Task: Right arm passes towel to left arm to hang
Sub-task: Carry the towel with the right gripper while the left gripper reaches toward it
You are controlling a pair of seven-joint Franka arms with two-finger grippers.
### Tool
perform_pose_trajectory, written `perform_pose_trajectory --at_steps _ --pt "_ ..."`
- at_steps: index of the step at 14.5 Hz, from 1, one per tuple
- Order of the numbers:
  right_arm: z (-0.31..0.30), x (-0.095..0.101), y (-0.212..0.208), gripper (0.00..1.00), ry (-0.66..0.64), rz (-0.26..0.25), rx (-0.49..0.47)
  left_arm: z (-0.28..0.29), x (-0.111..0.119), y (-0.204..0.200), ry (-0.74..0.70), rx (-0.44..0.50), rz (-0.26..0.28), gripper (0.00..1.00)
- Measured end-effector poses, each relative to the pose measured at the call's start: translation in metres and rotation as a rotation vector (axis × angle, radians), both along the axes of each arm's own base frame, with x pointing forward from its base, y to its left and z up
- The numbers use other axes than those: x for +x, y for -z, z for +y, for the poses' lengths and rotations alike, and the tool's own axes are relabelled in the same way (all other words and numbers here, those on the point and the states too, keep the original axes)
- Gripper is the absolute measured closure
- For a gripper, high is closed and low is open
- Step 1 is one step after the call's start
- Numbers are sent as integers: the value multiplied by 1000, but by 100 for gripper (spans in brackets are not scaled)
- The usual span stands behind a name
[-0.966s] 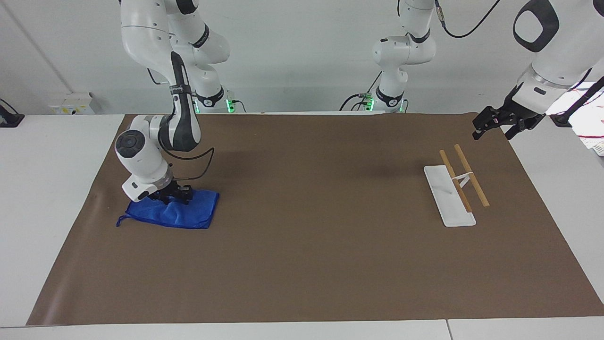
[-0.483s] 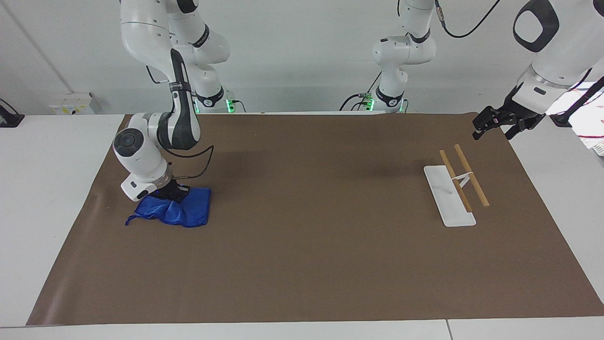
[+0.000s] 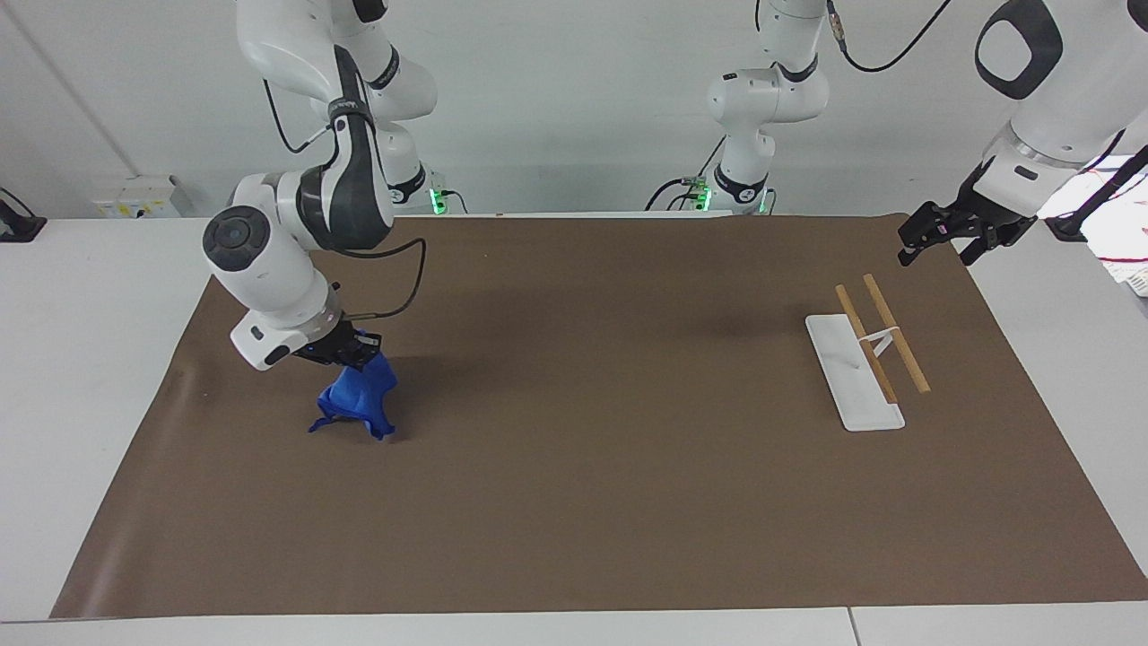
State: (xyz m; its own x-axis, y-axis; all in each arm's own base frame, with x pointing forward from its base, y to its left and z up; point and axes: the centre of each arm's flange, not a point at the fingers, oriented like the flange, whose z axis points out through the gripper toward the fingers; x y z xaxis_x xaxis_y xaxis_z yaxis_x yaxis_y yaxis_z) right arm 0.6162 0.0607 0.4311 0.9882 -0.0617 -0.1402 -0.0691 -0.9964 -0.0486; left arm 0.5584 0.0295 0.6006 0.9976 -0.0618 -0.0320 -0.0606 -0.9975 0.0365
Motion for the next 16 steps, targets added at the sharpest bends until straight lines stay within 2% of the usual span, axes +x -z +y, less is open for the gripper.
perform_pose_trajectory --at_steps 3,6,9,13,16 --pt "67 -3 -46 96 111 14 56 0 0 0 0 0 0 0" --pt "144 -17 -78 96 293 41 131 0 0 0 0 0 0 0" --pt "216 -36 -87 96 471 77 197 0 0 0 0 0 0 0" --pt "290 -49 -105 96 798 112 379 -25 -1 -1 38 0 -1 0" --pt "342 -70 -111 96 914 128 448 -67 -3 7 -29 1 -1 0"
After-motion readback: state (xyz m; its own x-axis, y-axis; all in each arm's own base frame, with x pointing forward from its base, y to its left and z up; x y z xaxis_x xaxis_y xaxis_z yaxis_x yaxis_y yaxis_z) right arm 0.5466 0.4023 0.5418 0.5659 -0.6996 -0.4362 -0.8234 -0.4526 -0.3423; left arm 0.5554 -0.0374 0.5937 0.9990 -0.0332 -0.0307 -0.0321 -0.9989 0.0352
